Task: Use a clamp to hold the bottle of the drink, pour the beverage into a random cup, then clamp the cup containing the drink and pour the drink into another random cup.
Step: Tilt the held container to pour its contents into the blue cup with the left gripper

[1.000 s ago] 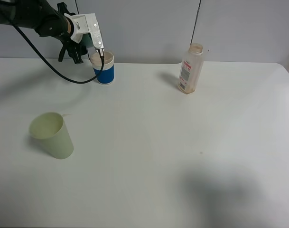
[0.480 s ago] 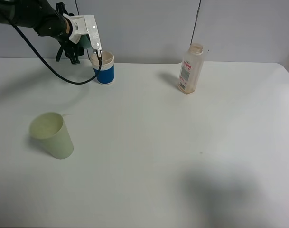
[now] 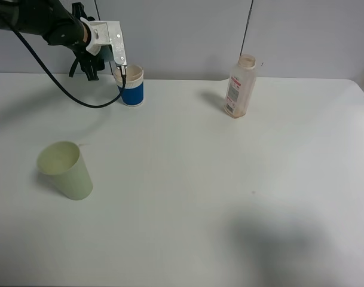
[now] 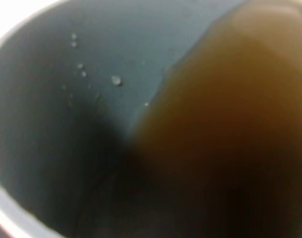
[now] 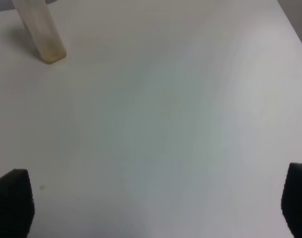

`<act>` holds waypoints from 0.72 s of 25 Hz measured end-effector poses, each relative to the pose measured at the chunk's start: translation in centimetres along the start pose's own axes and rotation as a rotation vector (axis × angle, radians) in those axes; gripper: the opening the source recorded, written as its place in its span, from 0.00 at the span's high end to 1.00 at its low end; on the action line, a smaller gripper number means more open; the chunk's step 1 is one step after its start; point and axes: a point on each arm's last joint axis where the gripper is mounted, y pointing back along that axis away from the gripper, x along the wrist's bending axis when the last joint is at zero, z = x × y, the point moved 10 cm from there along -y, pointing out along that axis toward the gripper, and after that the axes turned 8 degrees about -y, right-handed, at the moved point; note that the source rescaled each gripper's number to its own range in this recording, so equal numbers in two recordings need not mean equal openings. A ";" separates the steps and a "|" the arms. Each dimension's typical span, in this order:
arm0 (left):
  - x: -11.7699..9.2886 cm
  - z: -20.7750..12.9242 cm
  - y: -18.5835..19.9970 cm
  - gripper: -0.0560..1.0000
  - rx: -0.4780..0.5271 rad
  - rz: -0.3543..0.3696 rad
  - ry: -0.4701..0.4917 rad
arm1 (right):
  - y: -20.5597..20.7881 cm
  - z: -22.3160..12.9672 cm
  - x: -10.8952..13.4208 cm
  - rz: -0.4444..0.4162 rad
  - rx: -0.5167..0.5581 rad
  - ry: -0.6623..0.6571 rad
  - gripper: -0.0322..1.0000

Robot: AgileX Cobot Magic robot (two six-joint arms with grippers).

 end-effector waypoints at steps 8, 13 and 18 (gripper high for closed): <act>0.0 0.0 0.0 0.95 0.000 0.000 -0.042 | 0.0 0.0 0.0 0.000 0.000 0.000 0.00; 0.0 0.0 0.0 0.95 0.000 0.001 -0.065 | 0.0 0.0 0.0 0.000 0.000 0.000 0.00; 0.0 0.0 0.0 0.95 0.001 0.001 -0.097 | 0.0 0.0 0.0 0.000 0.000 0.000 0.00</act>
